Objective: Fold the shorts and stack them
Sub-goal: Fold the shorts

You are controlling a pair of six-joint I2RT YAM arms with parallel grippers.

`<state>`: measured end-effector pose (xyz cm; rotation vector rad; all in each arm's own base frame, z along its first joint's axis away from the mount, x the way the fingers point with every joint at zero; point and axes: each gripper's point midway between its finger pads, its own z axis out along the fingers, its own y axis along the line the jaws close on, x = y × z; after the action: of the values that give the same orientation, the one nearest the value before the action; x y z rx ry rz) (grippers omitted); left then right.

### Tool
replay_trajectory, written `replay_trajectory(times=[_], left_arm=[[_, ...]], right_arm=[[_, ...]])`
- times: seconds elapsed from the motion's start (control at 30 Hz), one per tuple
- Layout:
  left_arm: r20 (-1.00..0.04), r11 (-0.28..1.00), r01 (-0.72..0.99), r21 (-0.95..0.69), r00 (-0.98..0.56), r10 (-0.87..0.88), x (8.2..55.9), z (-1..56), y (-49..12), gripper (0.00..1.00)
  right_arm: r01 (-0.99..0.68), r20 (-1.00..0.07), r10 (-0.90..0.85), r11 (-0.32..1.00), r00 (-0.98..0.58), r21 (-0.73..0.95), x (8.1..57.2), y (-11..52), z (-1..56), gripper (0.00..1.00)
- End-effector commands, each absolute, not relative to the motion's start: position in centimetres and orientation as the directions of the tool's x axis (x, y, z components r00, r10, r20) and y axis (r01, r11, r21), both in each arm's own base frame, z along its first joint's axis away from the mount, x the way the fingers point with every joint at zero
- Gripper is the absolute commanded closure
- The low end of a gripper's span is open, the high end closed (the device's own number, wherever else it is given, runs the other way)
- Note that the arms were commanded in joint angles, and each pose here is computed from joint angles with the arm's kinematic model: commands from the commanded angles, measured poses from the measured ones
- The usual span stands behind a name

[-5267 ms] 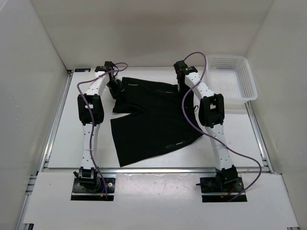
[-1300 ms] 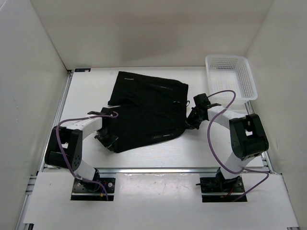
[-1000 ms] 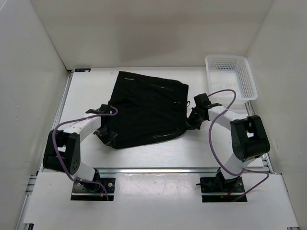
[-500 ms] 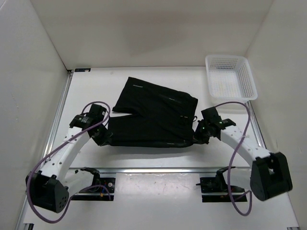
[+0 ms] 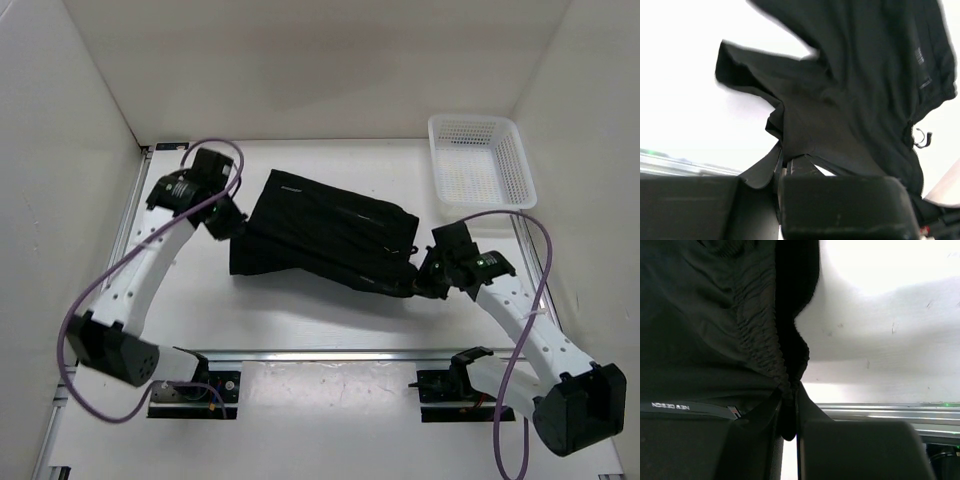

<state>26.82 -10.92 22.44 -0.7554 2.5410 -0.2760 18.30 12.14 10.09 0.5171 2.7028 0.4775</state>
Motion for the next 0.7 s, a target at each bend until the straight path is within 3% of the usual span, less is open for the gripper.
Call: replay_trajectory(times=[0.0,0.07,0.2,0.4,0.43,0.5,0.53,0.57,0.6,0.63,0.67], left_arm=[[-0.552,0.854,-0.448,-0.262,-0.657,-0.514,31.4,26.1,-8.9,0.89],[-0.548,0.873,-0.431,-0.227,-0.684,-0.481,33.9,25.2,-9.7,0.89],[-0.551,0.882,-0.413,-0.228,-0.692,-0.467,38.6,25.1,-10.8,0.89],[-0.528,0.895,-0.349,-0.278,-0.723,-0.446,46.5,23.0,-12.4,0.89],[-0.557,0.892,-0.329,-0.311,-0.697,-0.452,48.2,24.8,-12.3,0.89],[-0.502,0.907,-0.273,-0.32,-0.763,-0.407,51.0,21.2,-13.7,0.89],[-0.533,0.898,-0.256,-0.358,-0.733,-0.422,52.6,22.7,-13.7,0.86],[-0.502,0.899,-0.23,-0.374,-0.764,-0.404,53.9,20.3,-14.8,0.58],[-0.508,0.893,-0.209,-0.398,-0.76,-0.404,54.7,20.1,-15.4,0.37],[-0.519,0.892,-0.18,-0.415,-0.758,-0.395,55.3,20.3,-15.9,0.21],[-0.531,0.888,-0.165,-0.43,-0.749,-0.396,55.5,21.0,-16.1,0.13]], right_arm=[[0.349,-0.354,0.429,0.897,-0.831,0.27,19.8,9.4,11.6,0.93],[0.361,-0.365,0.44,0.894,-0.821,0.266,21.3,9.6,12.5,0.98],[0.397,-0.368,0.465,0.884,-0.805,0.248,24.8,9.4,13.5,0.98],[0.477,-0.403,0.522,0.852,-0.752,0.215,31.8,7.1,14.7,0.92],[0.483,-0.407,0.53,0.847,-0.744,0.22,33.0,7.0,14.8,0.9],[0.495,-0.43,0.531,0.845,-0.73,0.202,36.3,6.7,14.6,0.67],[0.501,-0.439,0.54,0.839,-0.719,0.211,37.7,6.5,14.5,0.44],[0.507,-0.422,0.538,0.84,-0.73,0.194,38.7,6.7,13.4,0.17],[0.5,-0.432,0.552,0.833,-0.713,0.238,40.3,6.9,14.8,0.09],[0.493,-0.436,0.553,0.833,-0.71,0.253,41.0,7.1,15.2,0.08],[0.488,-0.446,0.554,0.832,-0.703,0.264,41.4,7.2,15.8,0.08]])
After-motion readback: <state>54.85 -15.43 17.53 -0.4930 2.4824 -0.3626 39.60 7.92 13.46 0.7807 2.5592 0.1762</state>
